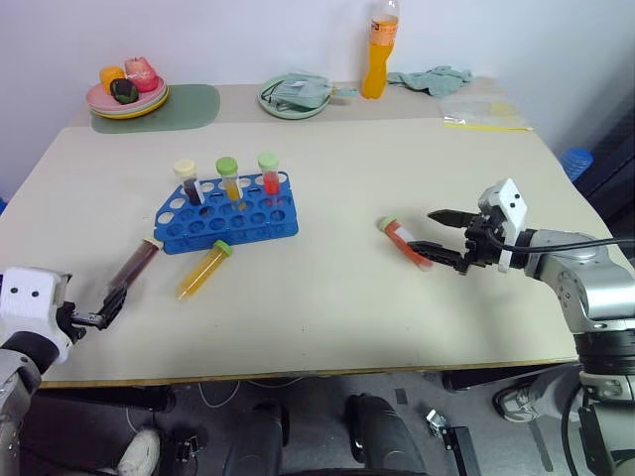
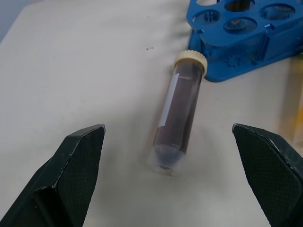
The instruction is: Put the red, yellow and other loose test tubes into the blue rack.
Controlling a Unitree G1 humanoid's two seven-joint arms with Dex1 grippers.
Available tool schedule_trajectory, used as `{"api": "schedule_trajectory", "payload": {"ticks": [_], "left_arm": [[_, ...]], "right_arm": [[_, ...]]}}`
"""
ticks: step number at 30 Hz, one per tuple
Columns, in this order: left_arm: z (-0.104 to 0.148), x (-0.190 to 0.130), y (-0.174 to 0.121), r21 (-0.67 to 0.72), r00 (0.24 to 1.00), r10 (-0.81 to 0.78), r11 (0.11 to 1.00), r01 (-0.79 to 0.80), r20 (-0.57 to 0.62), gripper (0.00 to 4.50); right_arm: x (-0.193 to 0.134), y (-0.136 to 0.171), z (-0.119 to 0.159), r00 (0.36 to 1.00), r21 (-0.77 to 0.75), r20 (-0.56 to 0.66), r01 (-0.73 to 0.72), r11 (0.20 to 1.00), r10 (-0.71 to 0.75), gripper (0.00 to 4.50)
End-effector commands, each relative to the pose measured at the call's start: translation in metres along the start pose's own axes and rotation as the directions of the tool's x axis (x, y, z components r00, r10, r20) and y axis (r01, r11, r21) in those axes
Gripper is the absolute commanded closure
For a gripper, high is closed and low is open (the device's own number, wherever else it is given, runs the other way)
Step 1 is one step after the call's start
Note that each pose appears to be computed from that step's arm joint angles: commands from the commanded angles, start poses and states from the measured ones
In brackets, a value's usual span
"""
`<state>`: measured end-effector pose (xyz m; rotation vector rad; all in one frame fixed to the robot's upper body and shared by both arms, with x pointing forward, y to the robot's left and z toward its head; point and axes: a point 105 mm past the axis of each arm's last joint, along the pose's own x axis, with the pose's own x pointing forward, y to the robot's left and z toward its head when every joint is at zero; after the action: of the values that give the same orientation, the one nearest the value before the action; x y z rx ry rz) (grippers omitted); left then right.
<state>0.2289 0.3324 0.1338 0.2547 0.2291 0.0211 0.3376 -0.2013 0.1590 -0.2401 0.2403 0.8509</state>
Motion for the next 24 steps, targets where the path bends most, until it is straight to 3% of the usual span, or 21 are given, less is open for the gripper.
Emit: {"api": "schedule_trajectory", "payload": {"ticks": [1, 10, 15, 17, 21, 24], "left_arm": [[0.010, -0.001, -0.005, 0.026, 0.999, -0.001, 1.000, 0.000, 0.042, 0.06], [0.021, 0.004, -0.021, 0.016, 0.993, -0.065, 0.998, 0.064, 0.101, 0.06], [0.043, 0.018, -0.080, 0.039, 0.943, -0.277, 0.961, 0.275, 0.185, 0.06], [0.049, 0.021, -0.107, 0.053, 0.908, -0.365, 0.930, 0.363, 0.207, 0.06], [0.062, 0.022, -0.182, 0.109, 0.765, -0.596, 0.801, 0.589, 0.245, 0.06], [0.068, 0.023, -0.212, 0.140, 0.698, -0.666, 0.742, 0.656, 0.264, 0.06]], "right_arm": [[-0.002, 0.002, 0.015, 0.999, -0.044, 0.034, -0.004, 0.999, 0.005, 0.00], [0.011, -0.009, 0.036, 0.997, -0.045, 0.017, 0.077, 0.996, -0.077, 0.00], [0.027, 0.002, 0.041, 0.982, -0.049, -0.180, 0.054, 0.997, -0.062, 0.00], [0.033, -0.002, 0.037, 0.958, 0.037, -0.273, 0.099, 0.994, -0.085, 0.00], [0.044, -0.018, 0.031, 0.873, 0.062, -0.444, 0.252, 0.966, -0.200, 0.00], [0.047, -0.024, 0.028, 0.819, 0.059, -0.523, 0.311, 0.949, -0.236, 0.00]]}}
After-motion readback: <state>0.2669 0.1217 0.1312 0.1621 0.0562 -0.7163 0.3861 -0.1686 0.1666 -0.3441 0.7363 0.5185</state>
